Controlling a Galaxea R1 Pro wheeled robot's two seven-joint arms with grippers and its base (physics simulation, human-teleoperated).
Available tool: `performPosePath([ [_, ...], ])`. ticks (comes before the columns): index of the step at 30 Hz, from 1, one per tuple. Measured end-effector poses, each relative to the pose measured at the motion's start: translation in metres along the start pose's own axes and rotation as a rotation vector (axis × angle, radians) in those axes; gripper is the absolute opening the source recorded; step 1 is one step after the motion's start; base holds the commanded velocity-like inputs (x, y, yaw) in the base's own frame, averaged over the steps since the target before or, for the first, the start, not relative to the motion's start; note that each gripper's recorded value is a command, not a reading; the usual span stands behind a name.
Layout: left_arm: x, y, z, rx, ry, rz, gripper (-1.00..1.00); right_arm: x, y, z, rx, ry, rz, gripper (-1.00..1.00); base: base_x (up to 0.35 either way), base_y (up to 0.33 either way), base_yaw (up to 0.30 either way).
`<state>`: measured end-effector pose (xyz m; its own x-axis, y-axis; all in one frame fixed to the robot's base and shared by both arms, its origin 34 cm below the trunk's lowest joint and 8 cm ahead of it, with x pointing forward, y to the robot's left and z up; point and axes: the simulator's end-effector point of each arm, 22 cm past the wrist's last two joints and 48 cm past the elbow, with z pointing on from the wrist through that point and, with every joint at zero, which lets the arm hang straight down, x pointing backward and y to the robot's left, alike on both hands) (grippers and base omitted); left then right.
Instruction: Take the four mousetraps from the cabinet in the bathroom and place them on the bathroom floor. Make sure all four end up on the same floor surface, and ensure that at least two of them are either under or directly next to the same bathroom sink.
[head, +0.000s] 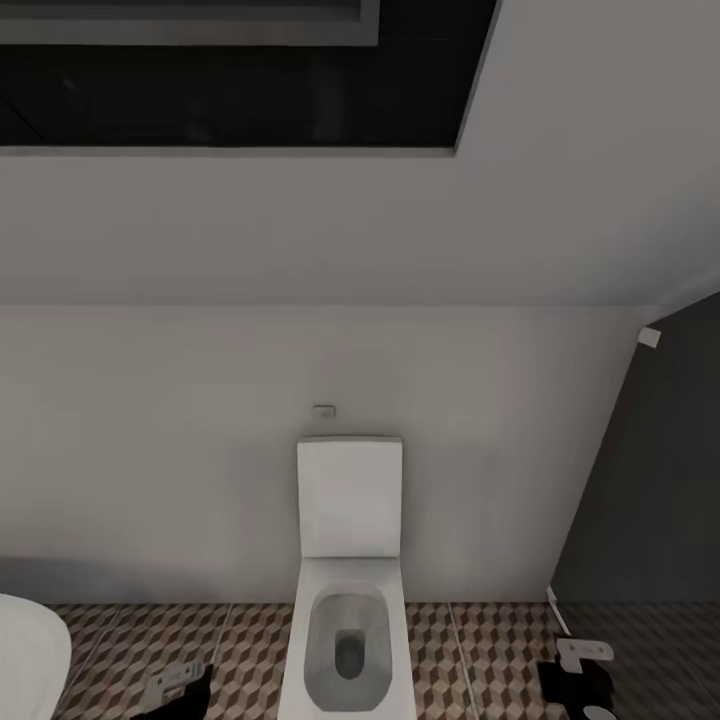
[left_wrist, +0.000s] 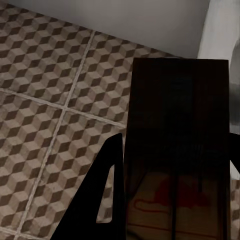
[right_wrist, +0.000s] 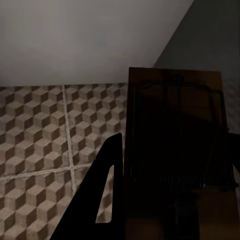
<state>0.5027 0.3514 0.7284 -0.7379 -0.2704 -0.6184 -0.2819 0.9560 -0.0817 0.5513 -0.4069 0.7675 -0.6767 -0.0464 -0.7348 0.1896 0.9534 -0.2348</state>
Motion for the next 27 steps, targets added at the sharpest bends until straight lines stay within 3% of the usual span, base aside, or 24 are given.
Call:
performPosePath([
  [12, -0.002, 0.003, 0.010, -0.012, -0.016, -0.001, -1.00, 0.009, 0.005, 0.008, -0.010, 0.003, -0.016, -1.00, 0.000, 0.000, 0.000],
  [17, -0.001, 0.019, 0.013, -0.088, -0.021, -0.005, -1.00, 0.013, 0.010, 0.011, -0.019, 0.008, -0.020, -1.00, 0.000, 0.000, 0.000],
  [22, -0.001, 0.030, 0.016, -0.140, -0.026, -0.005, -1.00, 0.019, 0.029, 0.013, -0.100, 0.013, -0.042, -1.00, 0.000, 0.000, 0.000],
  [27, -0.011, 0.031, 0.020, -0.147, -0.078, -0.009, -1.00, 0.024, 0.034, 0.016, -0.120, 0.018, -0.046, -1.00, 0.000, 0.000, 0.000],
])
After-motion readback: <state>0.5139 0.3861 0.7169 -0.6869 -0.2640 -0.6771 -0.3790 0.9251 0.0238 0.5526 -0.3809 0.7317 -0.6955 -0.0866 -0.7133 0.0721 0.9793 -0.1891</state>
